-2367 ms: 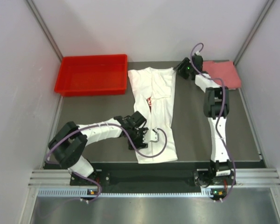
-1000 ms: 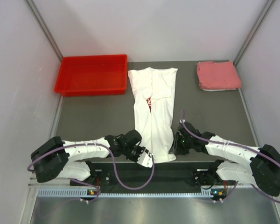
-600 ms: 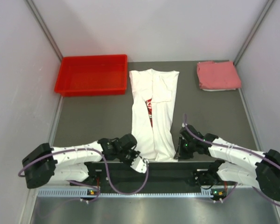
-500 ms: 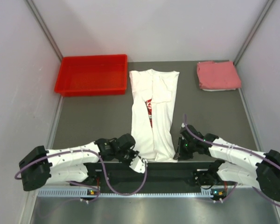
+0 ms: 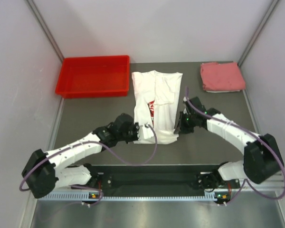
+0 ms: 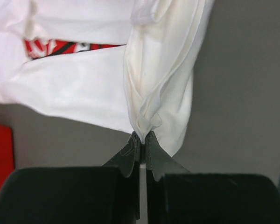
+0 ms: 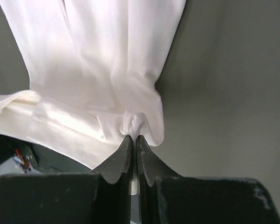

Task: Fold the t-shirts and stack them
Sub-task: Fold the tshirt

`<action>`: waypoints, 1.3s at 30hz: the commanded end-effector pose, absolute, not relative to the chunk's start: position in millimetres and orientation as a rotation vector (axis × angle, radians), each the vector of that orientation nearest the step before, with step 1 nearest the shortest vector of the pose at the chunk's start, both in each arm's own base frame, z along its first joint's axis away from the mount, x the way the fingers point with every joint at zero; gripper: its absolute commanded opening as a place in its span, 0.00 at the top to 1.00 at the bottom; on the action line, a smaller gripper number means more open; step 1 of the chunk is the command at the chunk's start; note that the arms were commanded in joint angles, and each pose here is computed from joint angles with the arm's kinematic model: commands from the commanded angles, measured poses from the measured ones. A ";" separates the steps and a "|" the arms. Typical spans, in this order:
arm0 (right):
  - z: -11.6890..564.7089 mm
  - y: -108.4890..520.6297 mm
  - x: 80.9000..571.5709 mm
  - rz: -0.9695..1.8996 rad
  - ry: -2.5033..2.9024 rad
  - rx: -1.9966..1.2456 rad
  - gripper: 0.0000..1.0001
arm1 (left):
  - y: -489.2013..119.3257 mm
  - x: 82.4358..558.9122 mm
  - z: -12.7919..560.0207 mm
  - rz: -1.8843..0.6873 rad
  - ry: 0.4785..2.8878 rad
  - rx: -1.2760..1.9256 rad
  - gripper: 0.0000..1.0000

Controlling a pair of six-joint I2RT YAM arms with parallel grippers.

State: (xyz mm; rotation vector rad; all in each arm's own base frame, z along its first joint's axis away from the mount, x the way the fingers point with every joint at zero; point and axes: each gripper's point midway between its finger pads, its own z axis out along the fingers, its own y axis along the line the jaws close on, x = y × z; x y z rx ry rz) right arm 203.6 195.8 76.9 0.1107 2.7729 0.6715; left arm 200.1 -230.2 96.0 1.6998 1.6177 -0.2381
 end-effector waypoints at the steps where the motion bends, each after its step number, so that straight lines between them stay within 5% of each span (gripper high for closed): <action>1: 95.2 193.3 264.7 0.623 2.674 -0.017 1.00 | -236.3 274.8 144.7 -0.170 1.669 1.363 1.00; 13: 103.1 195.8 409.0 0.665 2.560 0.098 1.00 | -228.5 410.9 139.1 -0.069 1.816 1.101 1.00; 23: 80.3 183.6 446.8 0.690 2.566 0.177 0.99 | -237.5 462.7 116.8 -0.090 1.861 1.041 1.00; 24: 80.5 181.8 448.5 0.690 2.560 0.186 0.97 | -238.0 462.6 113.3 -0.094 1.867 1.046 1.00; 29: 91.1 170.6 466.0 0.690 2.509 0.225 0.50 | -243.1 473.6 109.3 -0.098 1.873 1.018 0.98; 39: 104.9 144.2 376.6 0.589 2.376 0.166 0.43 | -243.3 478.0 81.4 -0.103 1.978 1.003 0.83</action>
